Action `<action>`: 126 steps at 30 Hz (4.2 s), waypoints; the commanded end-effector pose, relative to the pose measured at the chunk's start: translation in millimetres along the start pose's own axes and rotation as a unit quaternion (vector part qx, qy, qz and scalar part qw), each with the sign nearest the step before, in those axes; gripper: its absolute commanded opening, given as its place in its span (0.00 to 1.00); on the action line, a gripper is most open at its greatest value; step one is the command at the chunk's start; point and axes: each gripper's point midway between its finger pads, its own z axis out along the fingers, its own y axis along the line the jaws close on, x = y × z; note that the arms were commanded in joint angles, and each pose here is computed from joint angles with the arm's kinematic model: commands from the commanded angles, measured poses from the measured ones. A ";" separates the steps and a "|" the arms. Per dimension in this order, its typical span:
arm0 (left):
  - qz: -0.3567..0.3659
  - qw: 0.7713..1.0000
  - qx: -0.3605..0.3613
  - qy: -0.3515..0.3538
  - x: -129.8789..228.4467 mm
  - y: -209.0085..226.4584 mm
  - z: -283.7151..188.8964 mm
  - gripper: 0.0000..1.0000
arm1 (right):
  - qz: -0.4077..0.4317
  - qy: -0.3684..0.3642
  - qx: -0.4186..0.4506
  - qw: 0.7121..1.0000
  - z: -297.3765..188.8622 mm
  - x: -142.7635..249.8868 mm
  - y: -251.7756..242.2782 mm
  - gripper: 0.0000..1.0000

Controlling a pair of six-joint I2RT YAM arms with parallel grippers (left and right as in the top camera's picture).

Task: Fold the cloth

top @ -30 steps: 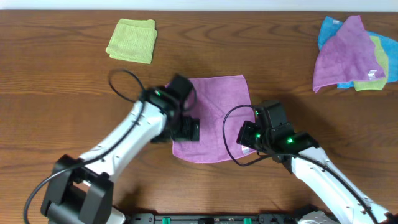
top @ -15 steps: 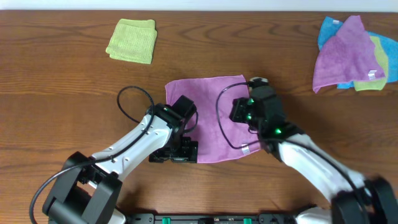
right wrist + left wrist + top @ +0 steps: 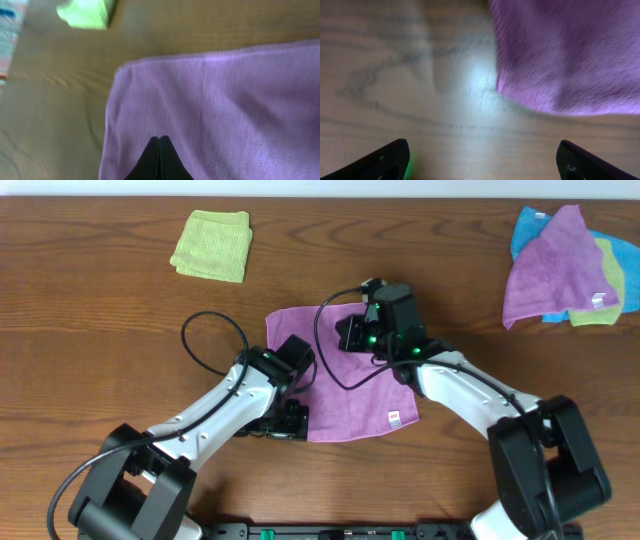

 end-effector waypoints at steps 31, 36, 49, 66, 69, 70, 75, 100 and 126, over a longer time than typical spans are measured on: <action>0.009 0.991 0.096 -0.091 -42.0 -38.0 12.6 0.95 | 0.008 0.093 0.074 0.993 51.4 68.7 -57.2 0.01; 0.010 0.990 0.104 -0.091 -40.8 -39.9 16.6 0.95 | 0.006 0.085 0.087 0.993 51.0 65.6 -62.1 0.01; -0.005 0.979 0.176 -0.098 -42.4 -61.6 24.4 0.95 | 0.006 0.074 0.095 0.993 50.7 59.7 -65.8 0.01; 0.027 0.941 0.333 0.054 16.2 -105.2 1.1 0.95 | 0.002 0.053 0.129 0.990 49.0 52.4 -77.5 0.01; 0.022 0.930 0.361 0.068 17.2 -108.2 -6.8 0.95 | 0.001 0.051 0.134 0.990 48.6 51.7 -79.3 0.01; 0.019 0.924 0.375 0.073 16.7 -108.5 -10.7 0.95 | 0.001 0.050 0.138 0.989 48.2 51.5 -80.7 0.02; 0.001 0.902 0.422 0.093 14.1 -107.4 -25.5 0.95 | 0.001 0.051 0.140 0.989 47.9 52.1 -81.5 0.02; 0.011 0.949 0.313 -0.026 -25.8 -69.3 -2.5 0.95 | -0.020 0.051 0.165 0.985 44.9 52.3 -91.0 0.01; 0.056 0.945 0.317 -0.053 -28.1 -101.9 15.7 0.95 | -0.020 0.052 0.166 0.985 44.6 53.0 -91.5 0.01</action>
